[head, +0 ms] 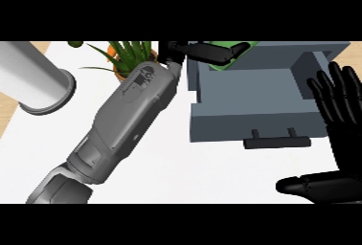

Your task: Pick up the cup, place it into the drawer and close the drawer

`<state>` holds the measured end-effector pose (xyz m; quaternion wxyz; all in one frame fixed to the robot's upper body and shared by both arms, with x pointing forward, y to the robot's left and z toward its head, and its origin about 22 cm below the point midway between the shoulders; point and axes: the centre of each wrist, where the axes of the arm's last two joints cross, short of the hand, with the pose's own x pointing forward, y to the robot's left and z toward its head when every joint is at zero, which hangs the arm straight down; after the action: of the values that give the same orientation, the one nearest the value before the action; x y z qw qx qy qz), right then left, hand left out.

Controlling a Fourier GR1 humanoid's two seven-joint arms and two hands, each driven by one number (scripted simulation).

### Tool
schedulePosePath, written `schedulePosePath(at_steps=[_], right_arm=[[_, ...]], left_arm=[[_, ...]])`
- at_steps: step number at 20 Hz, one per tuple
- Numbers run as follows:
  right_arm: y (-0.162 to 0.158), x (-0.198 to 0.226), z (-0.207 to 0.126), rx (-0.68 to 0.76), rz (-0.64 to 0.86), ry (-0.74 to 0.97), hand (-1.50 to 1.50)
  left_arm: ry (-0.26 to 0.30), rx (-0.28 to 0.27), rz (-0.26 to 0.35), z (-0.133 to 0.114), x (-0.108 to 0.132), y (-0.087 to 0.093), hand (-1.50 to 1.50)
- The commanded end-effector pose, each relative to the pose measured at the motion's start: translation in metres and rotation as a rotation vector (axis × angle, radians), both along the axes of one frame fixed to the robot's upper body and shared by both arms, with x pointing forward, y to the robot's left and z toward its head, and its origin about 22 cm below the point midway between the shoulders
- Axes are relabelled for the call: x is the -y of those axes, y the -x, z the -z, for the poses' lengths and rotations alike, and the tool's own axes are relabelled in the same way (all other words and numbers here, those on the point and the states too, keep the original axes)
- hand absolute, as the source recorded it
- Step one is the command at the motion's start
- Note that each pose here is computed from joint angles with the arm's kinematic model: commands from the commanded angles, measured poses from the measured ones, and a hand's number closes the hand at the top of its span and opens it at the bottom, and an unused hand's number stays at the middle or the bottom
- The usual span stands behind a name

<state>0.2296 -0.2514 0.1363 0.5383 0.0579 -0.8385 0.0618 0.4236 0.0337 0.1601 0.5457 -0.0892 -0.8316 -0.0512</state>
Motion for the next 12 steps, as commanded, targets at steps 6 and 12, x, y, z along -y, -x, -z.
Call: schedulePosePath(at_steps=[6, 12], right_arm=[[-0.012, -0.014, 0.012, 0.011, -0.032, 0.015, -1.5], [-0.01, -0.005, 0.004, 0.017, -0.052, -0.006, -1.5]], left_arm=[[-0.116, -0.063, 0.002, 0.008, 0.013, -0.011, 1.5], [-0.158, -0.054, -0.023, 0.017, 0.016, -0.01, 1.5]])
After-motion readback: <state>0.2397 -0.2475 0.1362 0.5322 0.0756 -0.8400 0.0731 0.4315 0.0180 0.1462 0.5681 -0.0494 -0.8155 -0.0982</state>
